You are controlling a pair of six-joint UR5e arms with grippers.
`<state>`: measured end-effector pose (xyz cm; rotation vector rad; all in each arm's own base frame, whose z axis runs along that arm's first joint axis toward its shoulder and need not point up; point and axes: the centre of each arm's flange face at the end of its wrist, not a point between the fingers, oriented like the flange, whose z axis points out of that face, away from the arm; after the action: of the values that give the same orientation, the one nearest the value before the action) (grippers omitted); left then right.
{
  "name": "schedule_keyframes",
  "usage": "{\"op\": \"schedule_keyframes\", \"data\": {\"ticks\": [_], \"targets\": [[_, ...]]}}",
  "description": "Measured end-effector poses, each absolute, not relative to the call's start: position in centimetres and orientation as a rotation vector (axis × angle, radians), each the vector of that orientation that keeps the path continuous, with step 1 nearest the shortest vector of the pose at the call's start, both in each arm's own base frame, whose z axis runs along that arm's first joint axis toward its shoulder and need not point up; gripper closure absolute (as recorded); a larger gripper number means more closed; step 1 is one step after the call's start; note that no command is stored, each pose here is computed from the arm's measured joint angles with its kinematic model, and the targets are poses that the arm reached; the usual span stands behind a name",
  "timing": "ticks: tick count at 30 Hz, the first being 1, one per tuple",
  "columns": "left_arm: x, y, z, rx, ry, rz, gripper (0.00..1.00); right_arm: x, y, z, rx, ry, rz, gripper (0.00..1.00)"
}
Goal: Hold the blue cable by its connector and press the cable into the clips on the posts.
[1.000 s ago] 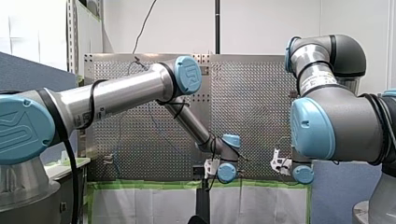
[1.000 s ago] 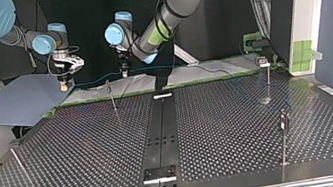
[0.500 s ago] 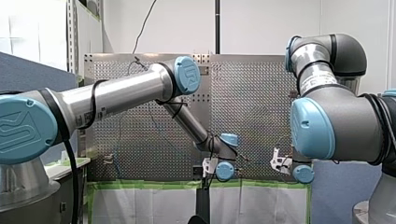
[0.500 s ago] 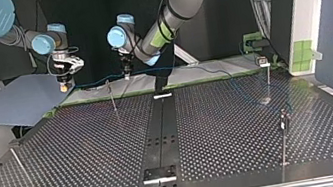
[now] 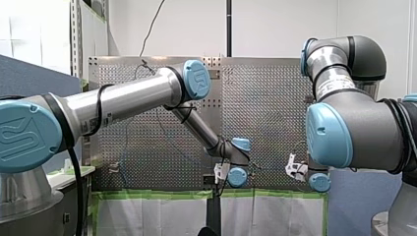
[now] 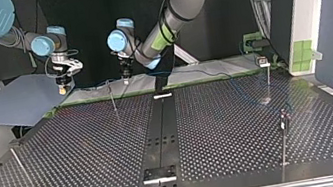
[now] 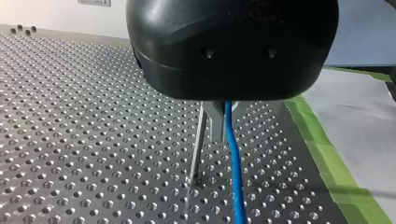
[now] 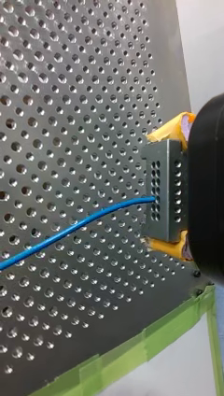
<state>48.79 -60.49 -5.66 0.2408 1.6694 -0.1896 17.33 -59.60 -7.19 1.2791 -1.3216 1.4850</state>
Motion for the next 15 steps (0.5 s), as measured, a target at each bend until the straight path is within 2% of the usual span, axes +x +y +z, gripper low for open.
{"op": "schedule_keyframes", "data": {"ticks": [15], "targets": [[50.9,-59.0,-5.8,0.242,1.673,-0.191,1.0,17.8,-59.6,-7.5,1.285,-1.319,1.523,1.0]]}}
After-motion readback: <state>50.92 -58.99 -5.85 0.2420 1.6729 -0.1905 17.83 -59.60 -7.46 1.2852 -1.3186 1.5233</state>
